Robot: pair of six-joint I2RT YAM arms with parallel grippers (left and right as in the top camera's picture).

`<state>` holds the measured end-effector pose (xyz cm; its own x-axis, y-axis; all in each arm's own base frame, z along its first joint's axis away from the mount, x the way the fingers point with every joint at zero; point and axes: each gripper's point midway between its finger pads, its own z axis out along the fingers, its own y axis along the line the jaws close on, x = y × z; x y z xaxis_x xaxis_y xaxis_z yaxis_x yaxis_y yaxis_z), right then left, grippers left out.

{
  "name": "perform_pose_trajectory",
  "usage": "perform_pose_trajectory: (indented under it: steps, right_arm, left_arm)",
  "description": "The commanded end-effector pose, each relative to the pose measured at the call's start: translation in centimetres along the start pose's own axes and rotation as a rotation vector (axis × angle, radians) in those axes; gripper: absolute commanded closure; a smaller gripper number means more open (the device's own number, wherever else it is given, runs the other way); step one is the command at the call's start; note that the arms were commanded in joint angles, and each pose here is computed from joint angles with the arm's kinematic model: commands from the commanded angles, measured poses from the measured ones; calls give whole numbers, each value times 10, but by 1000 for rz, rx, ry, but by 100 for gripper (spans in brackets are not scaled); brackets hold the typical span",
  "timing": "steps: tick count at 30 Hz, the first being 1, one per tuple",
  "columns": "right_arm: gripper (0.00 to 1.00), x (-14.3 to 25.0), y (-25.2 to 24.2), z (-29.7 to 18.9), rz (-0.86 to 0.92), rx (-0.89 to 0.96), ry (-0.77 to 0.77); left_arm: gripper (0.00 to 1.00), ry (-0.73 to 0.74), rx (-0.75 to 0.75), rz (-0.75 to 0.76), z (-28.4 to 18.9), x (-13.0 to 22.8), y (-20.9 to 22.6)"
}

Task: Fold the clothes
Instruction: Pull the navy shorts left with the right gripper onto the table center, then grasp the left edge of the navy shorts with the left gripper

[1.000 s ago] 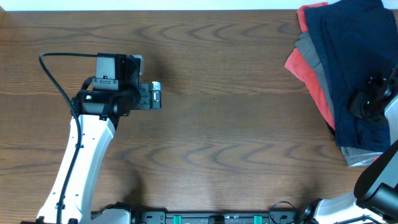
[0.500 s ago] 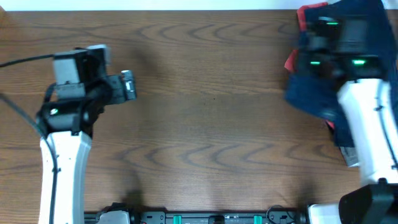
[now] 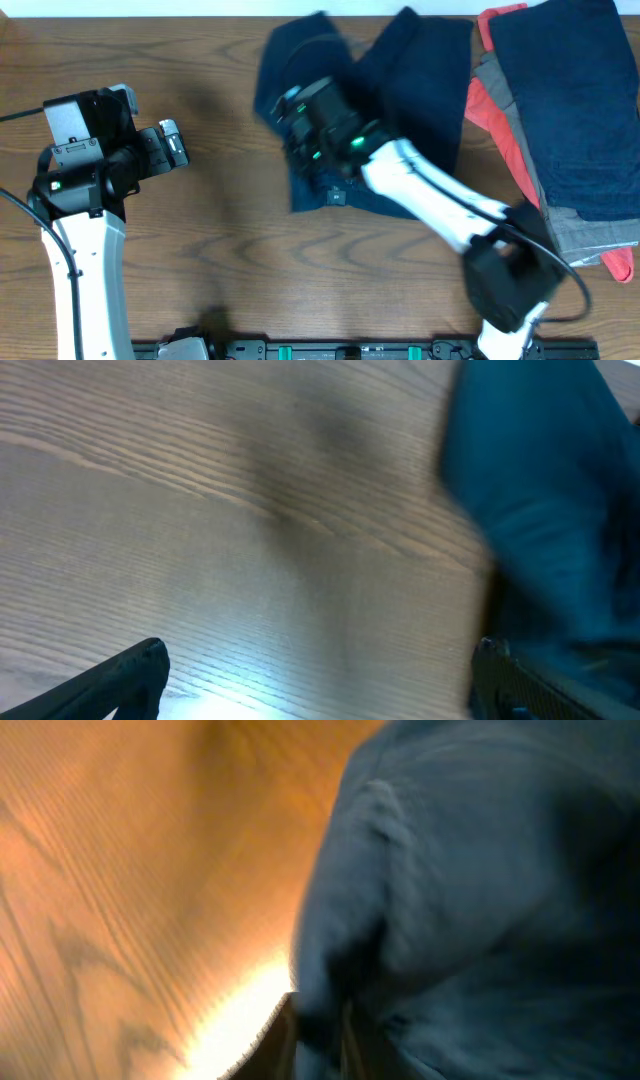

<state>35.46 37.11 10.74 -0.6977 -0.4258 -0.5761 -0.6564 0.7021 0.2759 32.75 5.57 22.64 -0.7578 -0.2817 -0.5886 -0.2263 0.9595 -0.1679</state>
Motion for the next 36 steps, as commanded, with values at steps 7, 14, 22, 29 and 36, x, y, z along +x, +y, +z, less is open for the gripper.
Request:
perform_pose_trajectory:
  steps: [7, 14, 22, 29, 36]
  right_arm:
    - [13, -21, -4, -25, 24, 6, -42]
    - [2, -42, -40, -86, 90, 76, -97]
    - [1, -13, -110, -122, 245, 196, -18]
    - [1, 5, -129, -131, 291, 225, 37]
    - [1, 7, -131, -131, 293, 233, 43]
  left_arm:
    - [2, 19, -3, -10, 7, -2, 2]
    - [2, 54, -4, 4, 19, 1, 4]
    - [2, 91, 97, 129, 74, -5, -17]
    - [2, -42, 219, 200, 154, -42, -49]
    - [2, -26, 306, 243, 221, -27, -78]
